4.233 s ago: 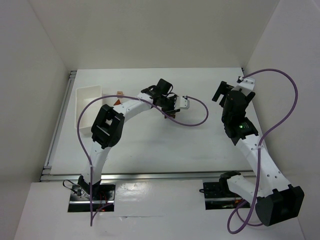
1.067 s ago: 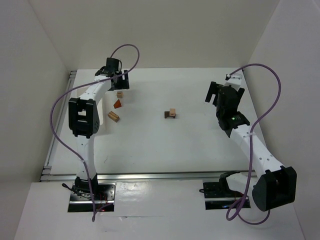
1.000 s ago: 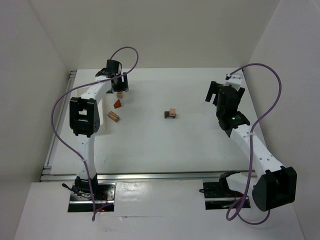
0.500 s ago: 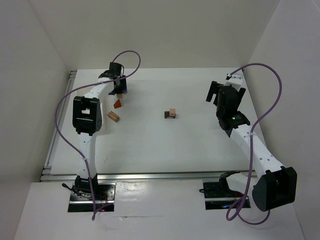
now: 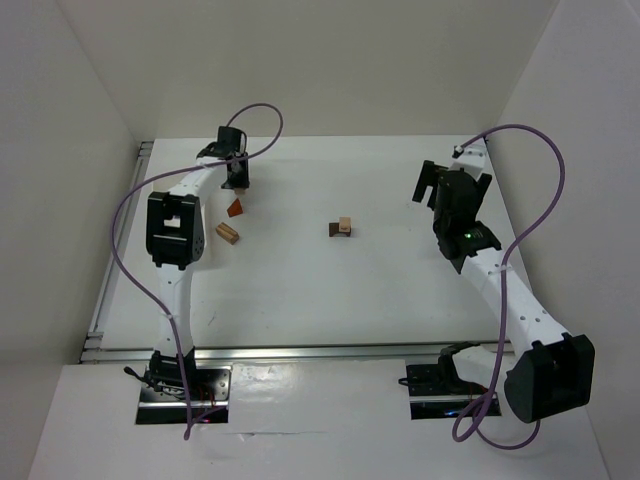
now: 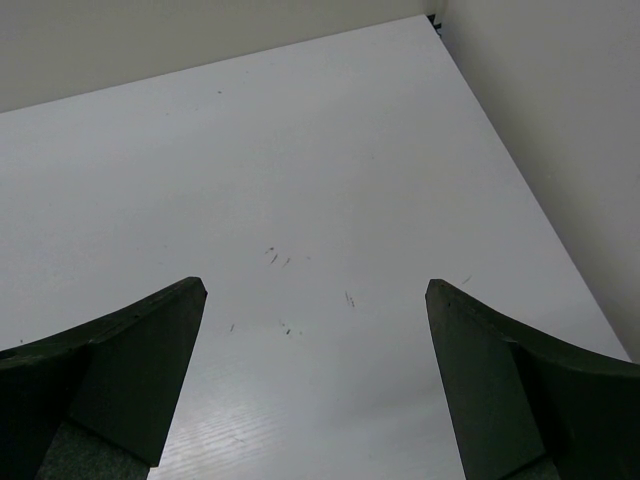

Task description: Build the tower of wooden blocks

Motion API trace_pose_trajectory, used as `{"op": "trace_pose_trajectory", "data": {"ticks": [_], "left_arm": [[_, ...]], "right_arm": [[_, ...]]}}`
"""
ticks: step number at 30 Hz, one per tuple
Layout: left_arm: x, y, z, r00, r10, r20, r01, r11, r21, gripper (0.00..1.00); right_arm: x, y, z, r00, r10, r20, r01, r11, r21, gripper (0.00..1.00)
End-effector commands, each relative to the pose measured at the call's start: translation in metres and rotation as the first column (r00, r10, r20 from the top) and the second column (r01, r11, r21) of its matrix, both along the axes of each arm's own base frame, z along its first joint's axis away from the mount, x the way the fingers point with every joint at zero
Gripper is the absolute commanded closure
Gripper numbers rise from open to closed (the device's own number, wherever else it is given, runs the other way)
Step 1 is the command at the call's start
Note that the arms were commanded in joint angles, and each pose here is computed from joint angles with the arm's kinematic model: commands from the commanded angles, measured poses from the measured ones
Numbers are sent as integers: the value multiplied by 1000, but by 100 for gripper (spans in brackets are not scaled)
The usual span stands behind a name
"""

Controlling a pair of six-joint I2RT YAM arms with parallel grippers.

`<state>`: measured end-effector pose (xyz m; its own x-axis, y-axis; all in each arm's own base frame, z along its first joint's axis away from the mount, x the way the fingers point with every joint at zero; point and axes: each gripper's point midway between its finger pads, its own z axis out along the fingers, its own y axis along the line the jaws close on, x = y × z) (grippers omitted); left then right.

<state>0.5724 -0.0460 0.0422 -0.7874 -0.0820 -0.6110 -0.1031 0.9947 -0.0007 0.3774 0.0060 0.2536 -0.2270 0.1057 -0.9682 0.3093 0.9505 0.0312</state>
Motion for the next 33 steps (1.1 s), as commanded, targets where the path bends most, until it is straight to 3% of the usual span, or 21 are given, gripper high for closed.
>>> {"op": "trace_pose_trajectory", "data": {"ticks": [1, 4, 7, 10, 11, 14, 18, 26, 29, 30, 31, 33], "left_arm": [[9, -7, 19, 992, -111, 65, 111, 994, -4, 85], [3, -30, 32, 945, -311, 100, 316, 948, -35, 100], [-9, -60, 60, 844, -504, 185, 524, 848, -80, 100], [-34, -101, 80, 690, -691, 216, 713, 700, -37, 100], [-43, -120, 84, 605, -766, 217, 781, 624, 26, 100], [-69, -156, 93, 438, -871, 223, 876, 469, 113, 100], [-89, -192, 94, 288, -924, 251, 942, 320, 101, 100], [-123, -248, 89, 77, -968, 241, 992, 98, 77, 100], [-125, -254, 91, 35, -969, 244, 994, 59, 93, 100], [-122, -251, 85, 52, -974, 220, 993, 74, 96, 100], [-126, -260, 83, 20, -979, 202, 992, 45, 121, 100], [-128, -263, 71, 22, -984, 176, 993, 43, 113, 100]], "right_arm": [[2, -2, 28, 998, -9, 61, 9, 1000, 5, 0], [4, -1, 30, 998, 8, 64, -8, 1000, -12, 0], [6, 3, 25, 997, 49, 61, -49, 999, -13, 0], [5, 4, 27, 996, 60, 70, -59, 998, -18, 0], [5, 4, 27, 996, 60, 70, -59, 998, -18, 0], [7, 6, 23, 996, 72, 57, -71, 997, -28, 0], [7, 9, 23, 994, 92, 54, -90, 995, -32, 0], [7, 11, 24, 991, 118, 57, -115, 992, -54, 0], [7, 13, 24, 990, 128, 57, -125, 991, -52, 0], [7, 13, 24, 990, 128, 57, -125, 991, -52, 0], [7, 14, 20, 989, 137, 48, -135, 990, -51, 0], [6, 15, 25, 987, 146, 66, -143, 989, -48, 0]]}}
